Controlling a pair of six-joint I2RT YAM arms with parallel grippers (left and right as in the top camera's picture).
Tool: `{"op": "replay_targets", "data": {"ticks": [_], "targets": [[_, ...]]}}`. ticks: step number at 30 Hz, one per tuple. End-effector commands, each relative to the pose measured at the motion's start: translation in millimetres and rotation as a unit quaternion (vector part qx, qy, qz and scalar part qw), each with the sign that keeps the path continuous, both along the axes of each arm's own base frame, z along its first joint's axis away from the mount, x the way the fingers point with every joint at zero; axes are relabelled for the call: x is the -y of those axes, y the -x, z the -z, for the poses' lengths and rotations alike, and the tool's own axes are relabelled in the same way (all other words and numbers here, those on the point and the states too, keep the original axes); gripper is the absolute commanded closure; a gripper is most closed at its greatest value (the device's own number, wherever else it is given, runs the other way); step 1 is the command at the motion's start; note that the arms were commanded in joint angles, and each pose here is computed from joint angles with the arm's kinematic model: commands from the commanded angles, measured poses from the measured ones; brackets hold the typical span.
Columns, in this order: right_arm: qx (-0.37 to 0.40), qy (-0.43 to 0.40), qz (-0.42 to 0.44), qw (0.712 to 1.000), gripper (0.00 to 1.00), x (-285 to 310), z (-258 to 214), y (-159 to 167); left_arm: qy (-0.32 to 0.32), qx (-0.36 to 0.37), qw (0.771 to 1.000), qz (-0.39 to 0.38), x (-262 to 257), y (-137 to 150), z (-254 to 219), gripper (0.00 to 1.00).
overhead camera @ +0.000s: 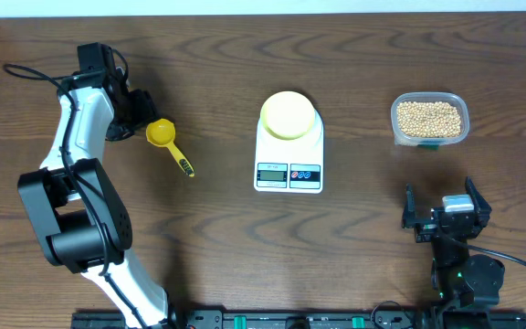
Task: Scoop item into bowl and weigh 50g on scale
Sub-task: 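Lower the left gripper and grasp the yellow scoop's cup rim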
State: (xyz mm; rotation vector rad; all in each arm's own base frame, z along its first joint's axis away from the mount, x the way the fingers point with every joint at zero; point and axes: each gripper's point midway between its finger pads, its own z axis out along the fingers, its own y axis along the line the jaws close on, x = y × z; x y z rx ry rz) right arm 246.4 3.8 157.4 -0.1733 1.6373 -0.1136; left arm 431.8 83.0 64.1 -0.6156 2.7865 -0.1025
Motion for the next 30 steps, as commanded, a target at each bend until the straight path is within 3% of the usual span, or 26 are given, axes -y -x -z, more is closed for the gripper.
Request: {"op": "replay_targets", "data": {"ticks": [1, 15, 25, 30], "targets": [[-0.001, -0.007, 0.001, 1.000, 0.01, 0, 1, 0, 0.003, -0.015, 1.000, -0.005, 0, 6, 8, 0.29], [-0.001, -0.007, 0.001, 1.000, 0.01, 0, 1, 0, 0.008, -0.055, 0.998, 0.009, 5, 28, 48, 0.29], [-0.001, -0.007, 0.001, 1.000, 0.01, 0, 1, 0, 0.026, -0.021, 0.999, 0.018, 12, 16, 53, 0.52], [-0.001, -0.007, 0.001, 1.000, 0.01, 0, 1, 0, 0.036, -0.009, 0.999, 0.023, 16, 10, 52, 0.54]]}}
